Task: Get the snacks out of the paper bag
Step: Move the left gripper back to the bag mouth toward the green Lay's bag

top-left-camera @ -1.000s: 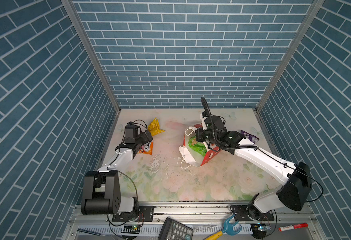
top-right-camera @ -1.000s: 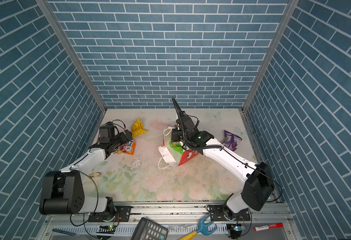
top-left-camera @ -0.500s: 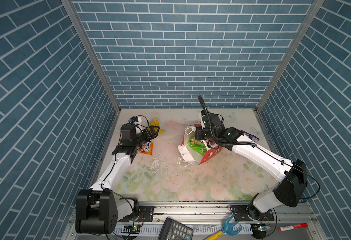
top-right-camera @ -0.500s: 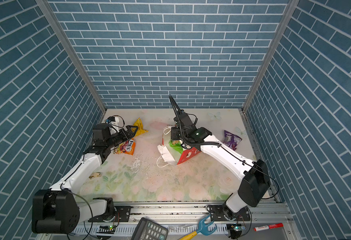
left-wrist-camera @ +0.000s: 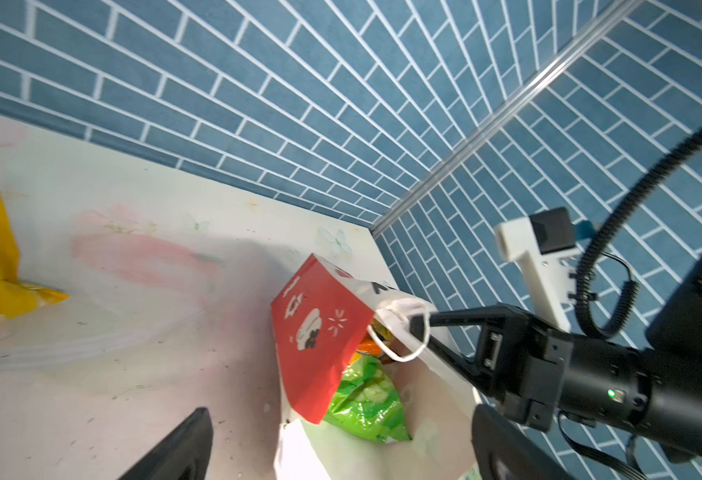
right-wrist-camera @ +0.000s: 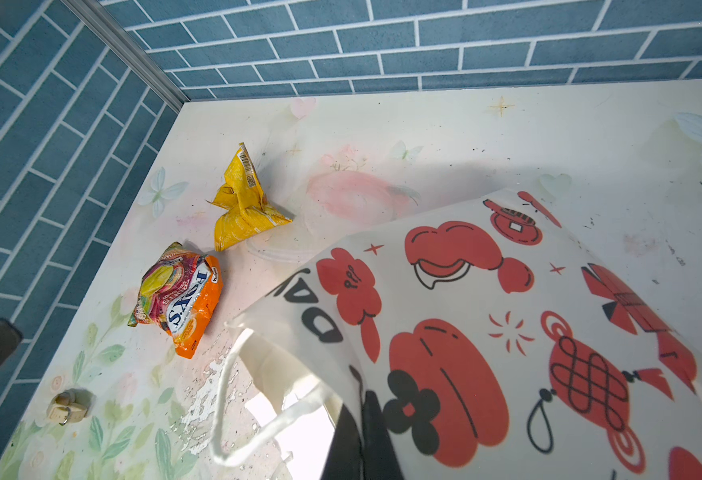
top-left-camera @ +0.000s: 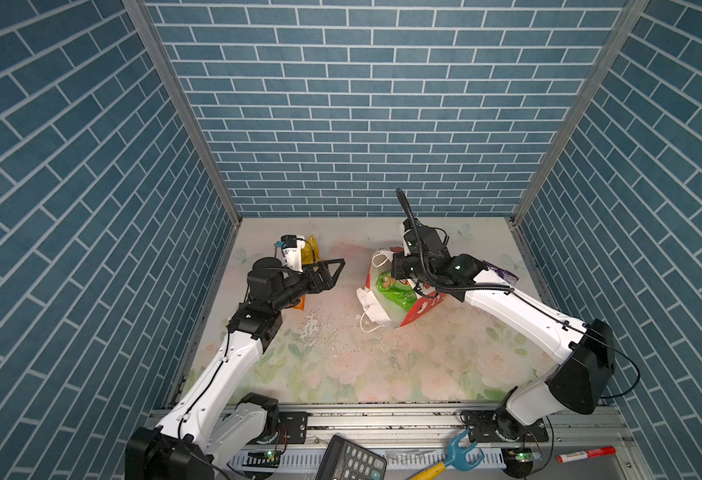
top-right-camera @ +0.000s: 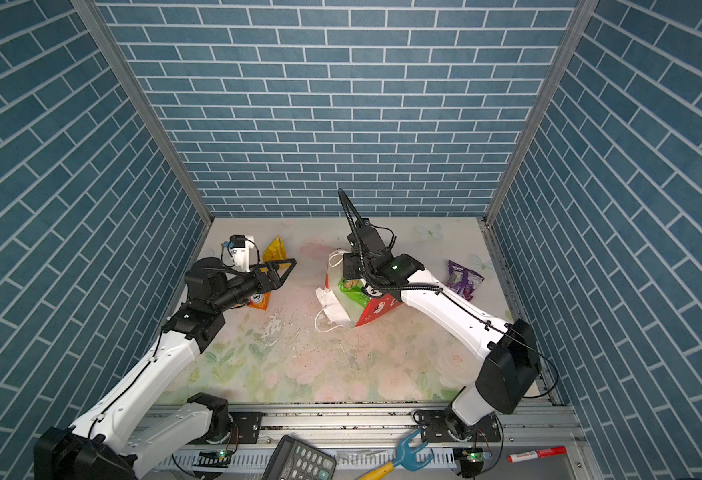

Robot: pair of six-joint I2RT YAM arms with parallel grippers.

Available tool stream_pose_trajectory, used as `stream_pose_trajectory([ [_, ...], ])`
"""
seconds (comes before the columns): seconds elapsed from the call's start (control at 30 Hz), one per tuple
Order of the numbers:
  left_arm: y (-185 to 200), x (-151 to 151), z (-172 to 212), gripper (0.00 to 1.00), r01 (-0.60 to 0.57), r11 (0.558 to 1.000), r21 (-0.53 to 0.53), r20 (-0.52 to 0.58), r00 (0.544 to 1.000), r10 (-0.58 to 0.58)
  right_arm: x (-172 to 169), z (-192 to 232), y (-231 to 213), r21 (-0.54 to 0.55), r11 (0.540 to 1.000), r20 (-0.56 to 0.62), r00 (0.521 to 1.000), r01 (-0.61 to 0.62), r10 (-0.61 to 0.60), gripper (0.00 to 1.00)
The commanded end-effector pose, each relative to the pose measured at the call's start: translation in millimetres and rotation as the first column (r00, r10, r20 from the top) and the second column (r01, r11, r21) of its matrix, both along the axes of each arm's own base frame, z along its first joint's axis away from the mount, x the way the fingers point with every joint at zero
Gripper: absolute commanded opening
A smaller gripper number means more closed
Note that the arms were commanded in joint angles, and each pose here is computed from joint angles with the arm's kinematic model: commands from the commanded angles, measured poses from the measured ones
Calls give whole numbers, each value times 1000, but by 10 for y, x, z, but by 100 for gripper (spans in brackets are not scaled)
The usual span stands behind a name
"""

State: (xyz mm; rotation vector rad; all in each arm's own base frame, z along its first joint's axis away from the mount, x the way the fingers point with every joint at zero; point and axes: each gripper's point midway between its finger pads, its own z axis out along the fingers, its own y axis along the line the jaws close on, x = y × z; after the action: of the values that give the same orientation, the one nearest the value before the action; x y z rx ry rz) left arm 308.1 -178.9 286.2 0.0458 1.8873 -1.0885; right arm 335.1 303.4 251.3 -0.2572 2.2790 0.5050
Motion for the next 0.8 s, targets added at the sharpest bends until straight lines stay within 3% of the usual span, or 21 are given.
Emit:
stream_pose_trajectory([
  [0.0,-115,-128,38,98,2,997,72,50,999,-6,-30,37,-128,-17,999,-6,999,39,-39,0],
  [0.17,-139,-201,52,98,-24,994,103,88,996,15,-52,38,-158,-3,999,-3,999,50,-50,0],
  [0.47,-473,-125,-191,93,73,994,85,28,997,-75,-15,56,-171,-20,998,18,998,53,-53,0],
  [0.77,-764,-188,-212,86,110,993,43,40,993,-112,-66,92,-166,-21,999,4,999,31,-31,0],
])
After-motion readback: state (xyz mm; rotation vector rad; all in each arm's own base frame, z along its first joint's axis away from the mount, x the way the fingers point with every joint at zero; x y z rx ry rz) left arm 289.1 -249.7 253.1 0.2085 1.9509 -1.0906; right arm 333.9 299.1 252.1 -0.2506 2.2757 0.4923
